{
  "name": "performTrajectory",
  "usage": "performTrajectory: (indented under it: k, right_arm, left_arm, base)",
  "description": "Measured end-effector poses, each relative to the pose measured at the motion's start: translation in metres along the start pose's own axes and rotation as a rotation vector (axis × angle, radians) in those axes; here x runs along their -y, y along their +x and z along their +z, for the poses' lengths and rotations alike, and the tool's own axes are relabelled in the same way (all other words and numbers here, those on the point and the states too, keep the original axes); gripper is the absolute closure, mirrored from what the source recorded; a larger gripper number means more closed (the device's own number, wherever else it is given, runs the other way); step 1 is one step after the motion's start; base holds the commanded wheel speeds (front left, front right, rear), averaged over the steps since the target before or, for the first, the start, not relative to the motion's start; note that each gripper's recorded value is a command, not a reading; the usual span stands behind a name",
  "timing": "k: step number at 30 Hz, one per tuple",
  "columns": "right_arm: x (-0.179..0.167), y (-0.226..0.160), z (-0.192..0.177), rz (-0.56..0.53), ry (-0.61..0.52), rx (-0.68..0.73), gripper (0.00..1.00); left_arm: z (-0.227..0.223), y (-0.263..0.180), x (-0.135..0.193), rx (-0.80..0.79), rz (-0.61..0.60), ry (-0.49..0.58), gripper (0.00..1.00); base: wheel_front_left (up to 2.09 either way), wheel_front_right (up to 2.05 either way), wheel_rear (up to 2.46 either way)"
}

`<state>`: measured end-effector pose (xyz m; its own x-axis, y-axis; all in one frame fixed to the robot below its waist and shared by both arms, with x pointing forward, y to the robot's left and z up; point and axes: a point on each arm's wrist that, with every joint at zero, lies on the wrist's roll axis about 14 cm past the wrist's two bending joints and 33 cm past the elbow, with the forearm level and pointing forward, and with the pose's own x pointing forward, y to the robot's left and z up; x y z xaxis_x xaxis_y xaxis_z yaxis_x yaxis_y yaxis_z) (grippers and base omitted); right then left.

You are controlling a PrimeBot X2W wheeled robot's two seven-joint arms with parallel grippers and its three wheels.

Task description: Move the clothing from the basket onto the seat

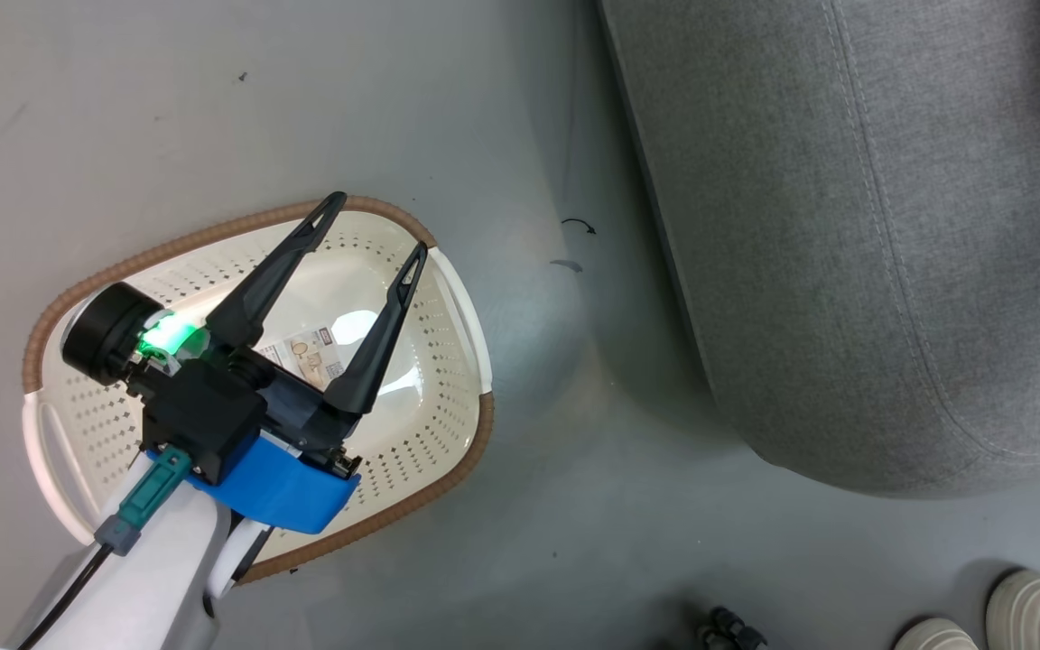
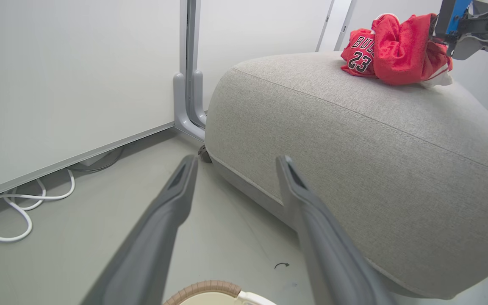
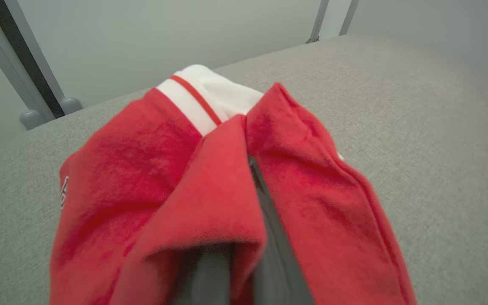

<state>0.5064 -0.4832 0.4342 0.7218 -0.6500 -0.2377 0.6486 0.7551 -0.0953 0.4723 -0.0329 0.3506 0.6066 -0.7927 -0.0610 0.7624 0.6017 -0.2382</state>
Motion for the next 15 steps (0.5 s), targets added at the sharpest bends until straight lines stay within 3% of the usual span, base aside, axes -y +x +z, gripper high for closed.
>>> performTrajectory:
  k: [1, 2, 15]
  right_arm:
    - [-0.001, 0.0, -0.005, 0.001, -0.003, -0.015, 0.09]
    - [-0.002, 0.0, -0.009, 0.002, -0.005, -0.028, 0.0]
    - [-0.022, -0.021, -0.005, 0.094, -0.083, -0.036, 0.0]
  left_arm:
    - [0.0, -0.001, -0.001, -0.002, 0.003, -0.001, 0.0]
    - [0.0, -0.002, -0.001, -0.002, 0.007, -0.001, 0.0]
    - [0.034, -0.005, 0.011, 0.05, 0.05, -0.002, 0.0]
  base:
    - [0.0, 0.0, 0.0]
    - [0.0, 0.0, 0.0]
    - [0.0, 0.0, 0.0]
